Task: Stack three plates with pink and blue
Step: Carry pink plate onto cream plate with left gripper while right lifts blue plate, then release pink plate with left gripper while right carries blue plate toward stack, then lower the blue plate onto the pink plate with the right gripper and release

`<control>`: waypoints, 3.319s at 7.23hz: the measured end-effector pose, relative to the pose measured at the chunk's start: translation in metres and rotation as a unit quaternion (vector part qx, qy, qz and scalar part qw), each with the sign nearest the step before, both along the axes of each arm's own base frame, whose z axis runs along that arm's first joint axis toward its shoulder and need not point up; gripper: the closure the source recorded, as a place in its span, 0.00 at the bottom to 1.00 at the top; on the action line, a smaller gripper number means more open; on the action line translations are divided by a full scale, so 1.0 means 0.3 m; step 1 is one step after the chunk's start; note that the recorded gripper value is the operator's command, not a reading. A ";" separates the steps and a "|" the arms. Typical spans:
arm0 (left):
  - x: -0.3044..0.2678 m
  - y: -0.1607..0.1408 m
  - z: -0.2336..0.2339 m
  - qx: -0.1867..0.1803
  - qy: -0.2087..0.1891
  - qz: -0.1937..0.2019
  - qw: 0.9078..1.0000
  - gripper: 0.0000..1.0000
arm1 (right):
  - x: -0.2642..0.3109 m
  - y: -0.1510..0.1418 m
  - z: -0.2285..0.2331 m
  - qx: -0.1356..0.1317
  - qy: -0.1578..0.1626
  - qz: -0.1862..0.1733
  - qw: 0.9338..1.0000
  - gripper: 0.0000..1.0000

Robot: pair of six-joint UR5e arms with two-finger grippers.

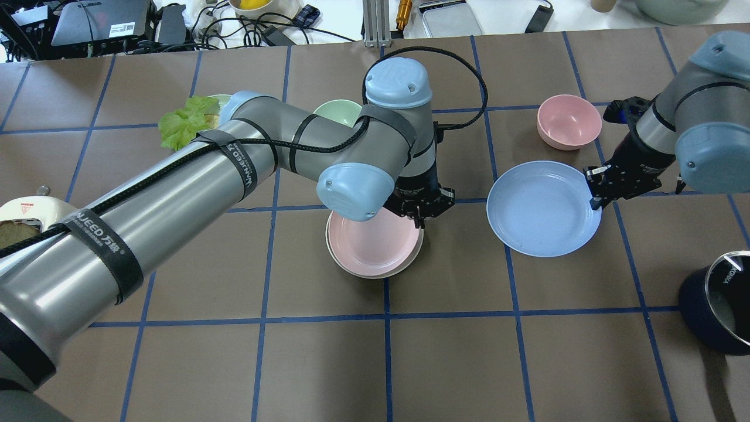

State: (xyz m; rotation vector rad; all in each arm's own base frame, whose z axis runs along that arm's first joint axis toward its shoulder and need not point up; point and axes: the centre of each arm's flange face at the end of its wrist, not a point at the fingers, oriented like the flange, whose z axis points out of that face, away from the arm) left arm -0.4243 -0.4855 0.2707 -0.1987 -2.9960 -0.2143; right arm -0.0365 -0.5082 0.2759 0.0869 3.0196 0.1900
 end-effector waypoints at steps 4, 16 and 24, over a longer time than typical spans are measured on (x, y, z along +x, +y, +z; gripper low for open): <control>0.067 -0.045 0.198 -0.043 0.014 0.011 0.999 0.00 | 0.010 0.001 -0.001 0.001 -0.008 0.000 1.000 1.00; 0.870 0.043 0.771 -0.032 -0.015 0.109 0.993 0.00 | 0.913 0.099 -0.036 -0.037 0.016 -0.118 0.992 1.00; 0.876 0.057 0.779 -0.032 -0.015 0.112 0.993 0.00 | 1.007 0.118 -0.095 -0.032 0.019 -0.134 0.990 0.40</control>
